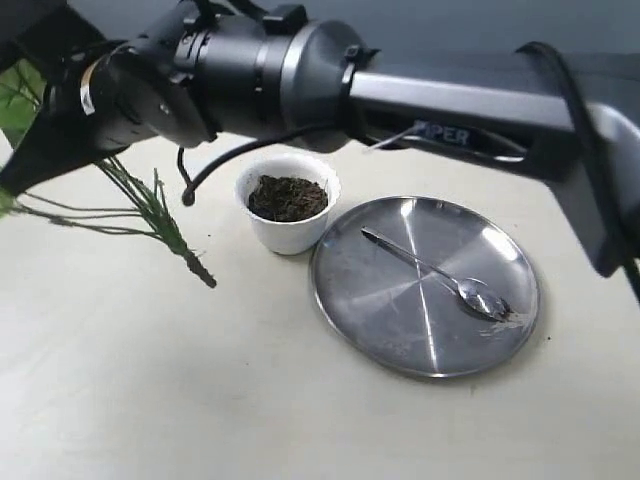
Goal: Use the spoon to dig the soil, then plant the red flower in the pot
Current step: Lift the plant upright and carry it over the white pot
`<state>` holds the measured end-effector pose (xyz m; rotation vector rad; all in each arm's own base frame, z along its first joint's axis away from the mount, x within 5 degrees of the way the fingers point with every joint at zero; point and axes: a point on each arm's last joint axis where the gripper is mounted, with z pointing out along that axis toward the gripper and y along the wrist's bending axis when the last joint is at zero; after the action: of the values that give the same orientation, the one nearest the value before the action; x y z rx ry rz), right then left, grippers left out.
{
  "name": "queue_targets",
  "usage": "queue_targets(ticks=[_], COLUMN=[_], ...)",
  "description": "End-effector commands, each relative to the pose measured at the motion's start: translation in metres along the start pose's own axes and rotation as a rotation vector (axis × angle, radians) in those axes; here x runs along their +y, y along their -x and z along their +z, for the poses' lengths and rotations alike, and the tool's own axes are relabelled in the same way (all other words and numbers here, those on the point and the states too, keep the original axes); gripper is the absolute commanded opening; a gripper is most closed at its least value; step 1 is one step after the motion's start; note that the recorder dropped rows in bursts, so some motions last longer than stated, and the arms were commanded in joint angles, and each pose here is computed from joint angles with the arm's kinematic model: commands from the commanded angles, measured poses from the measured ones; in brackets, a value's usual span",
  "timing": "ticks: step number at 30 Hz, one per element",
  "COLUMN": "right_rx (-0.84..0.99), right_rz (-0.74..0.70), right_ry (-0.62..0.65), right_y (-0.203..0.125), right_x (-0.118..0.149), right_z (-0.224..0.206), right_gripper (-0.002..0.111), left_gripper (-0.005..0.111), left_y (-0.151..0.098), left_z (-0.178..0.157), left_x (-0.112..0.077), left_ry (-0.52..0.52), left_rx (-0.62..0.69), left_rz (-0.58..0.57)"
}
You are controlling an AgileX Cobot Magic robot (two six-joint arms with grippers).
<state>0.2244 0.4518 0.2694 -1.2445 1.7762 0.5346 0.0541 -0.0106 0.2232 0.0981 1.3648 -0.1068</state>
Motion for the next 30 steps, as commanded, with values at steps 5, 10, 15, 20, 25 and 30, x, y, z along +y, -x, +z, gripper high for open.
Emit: queue_targets(ticks=[5,10,15,20,25,30], right_rx=[-0.103,-0.25,-0.492,-0.619,-0.596,-0.657], right_rz=[0.178,0.217,0.256,0.305,0.3,0.279], right_ry=[-0.135,-0.199,-0.26,-0.316,-0.316,-0.309], right_y=[0.0,-0.028,-0.068,-0.105,-0.122,-0.123], right_x=[-0.074,-0.108,-0.127,-0.134,-0.137,-0.136], right_z=[-0.032,-0.063,-0.093,-0.098,-0.085,-0.08], right_gripper=[0.0,0.0,0.0,0.0,0.0,0.0], left_gripper=[0.0,0.0,0.0,0.0,0.0,0.0], left_y=[0.001,0.001,0.001,0.001,0.001,0.001], left_z=[0.0,0.0,0.0,0.0,0.0,0.0], left_x=[0.0,0.0,0.0,0.0,0.0,0.0], left_ry=[-0.006,-0.005,-0.005,-0.005,-0.005,-0.005], left_rx=[-0.008,-0.006,-0.006,-0.006,-0.006,-0.006], left_rz=[-0.006,-0.006,-0.006,-0.006,-0.006,-0.006])
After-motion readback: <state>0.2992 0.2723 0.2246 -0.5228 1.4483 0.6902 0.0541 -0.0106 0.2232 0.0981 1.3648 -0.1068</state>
